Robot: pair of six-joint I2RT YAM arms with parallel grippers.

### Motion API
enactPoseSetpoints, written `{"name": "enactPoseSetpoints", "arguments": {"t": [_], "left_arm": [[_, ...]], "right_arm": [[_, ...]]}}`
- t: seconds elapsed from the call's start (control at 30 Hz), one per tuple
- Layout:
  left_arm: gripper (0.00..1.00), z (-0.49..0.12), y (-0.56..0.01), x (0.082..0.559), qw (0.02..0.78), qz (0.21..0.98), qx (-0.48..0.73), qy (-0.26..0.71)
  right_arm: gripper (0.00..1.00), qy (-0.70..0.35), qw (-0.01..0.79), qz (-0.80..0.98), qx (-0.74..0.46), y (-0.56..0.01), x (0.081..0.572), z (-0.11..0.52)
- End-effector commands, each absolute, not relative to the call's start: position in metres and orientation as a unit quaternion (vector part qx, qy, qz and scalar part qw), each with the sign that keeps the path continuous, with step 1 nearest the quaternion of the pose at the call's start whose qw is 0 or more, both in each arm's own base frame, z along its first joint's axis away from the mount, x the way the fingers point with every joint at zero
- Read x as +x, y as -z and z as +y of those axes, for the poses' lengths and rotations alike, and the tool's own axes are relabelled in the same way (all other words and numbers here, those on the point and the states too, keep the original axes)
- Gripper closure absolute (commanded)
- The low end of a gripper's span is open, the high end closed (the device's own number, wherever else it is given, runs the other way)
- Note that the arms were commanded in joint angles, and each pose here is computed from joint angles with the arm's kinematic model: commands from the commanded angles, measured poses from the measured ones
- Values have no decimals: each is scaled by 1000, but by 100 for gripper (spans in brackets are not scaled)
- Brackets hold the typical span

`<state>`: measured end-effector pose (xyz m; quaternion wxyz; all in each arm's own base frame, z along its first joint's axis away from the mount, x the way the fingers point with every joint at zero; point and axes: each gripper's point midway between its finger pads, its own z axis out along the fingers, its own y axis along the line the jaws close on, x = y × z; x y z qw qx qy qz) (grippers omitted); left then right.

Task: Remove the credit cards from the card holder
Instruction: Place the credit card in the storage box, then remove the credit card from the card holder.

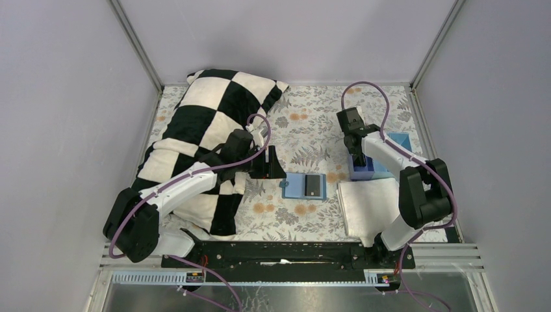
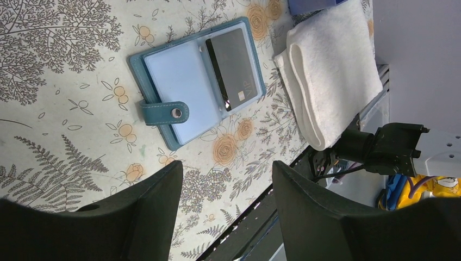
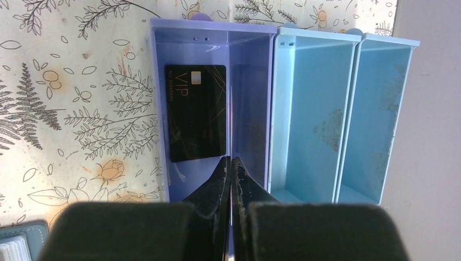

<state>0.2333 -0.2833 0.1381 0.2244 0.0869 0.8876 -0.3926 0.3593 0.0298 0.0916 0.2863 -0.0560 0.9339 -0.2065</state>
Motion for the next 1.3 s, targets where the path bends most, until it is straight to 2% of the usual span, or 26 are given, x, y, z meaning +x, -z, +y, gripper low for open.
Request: {"name": "enactPoseSetpoints", "arguments": {"t": [0.0,0.03,0.2,0.4,0.5,0.63,0.77,0.93,1.07,1.27], "left_arm": [[34,-286,-148,239,246,874,96,407],[34,-286,-148,239,245,875,96,407],[34,-285,-145,239,243,876,97,405],[34,-284,-147,238,246,875,97,405],[34,-283,-150,239,252,874,96,405],[34,-294,-158,237,260,867,100,414],[34,-324,-154,228,237,868,117,421],[35,-351,-140,228,214,867,92,441],[36,-366,-122,225,202,877,89,427],[44,-381,-100,232,193,874,52,443]], "right_arm": [[100,224,290,929,-50,-86,365,22],[99,222,289,930,-49,-85,364,23],[76,206,286,935,-46,-83,362,28],[68,173,304,936,-38,-101,363,37],[67,160,320,933,-27,-123,364,40],[58,103,361,927,5,-163,362,54],[57,-35,379,924,34,-183,340,92],[59,-228,336,911,71,-163,293,156],[59,-272,296,913,77,-127,256,193],[61,-273,260,920,104,-79,238,193]]}}
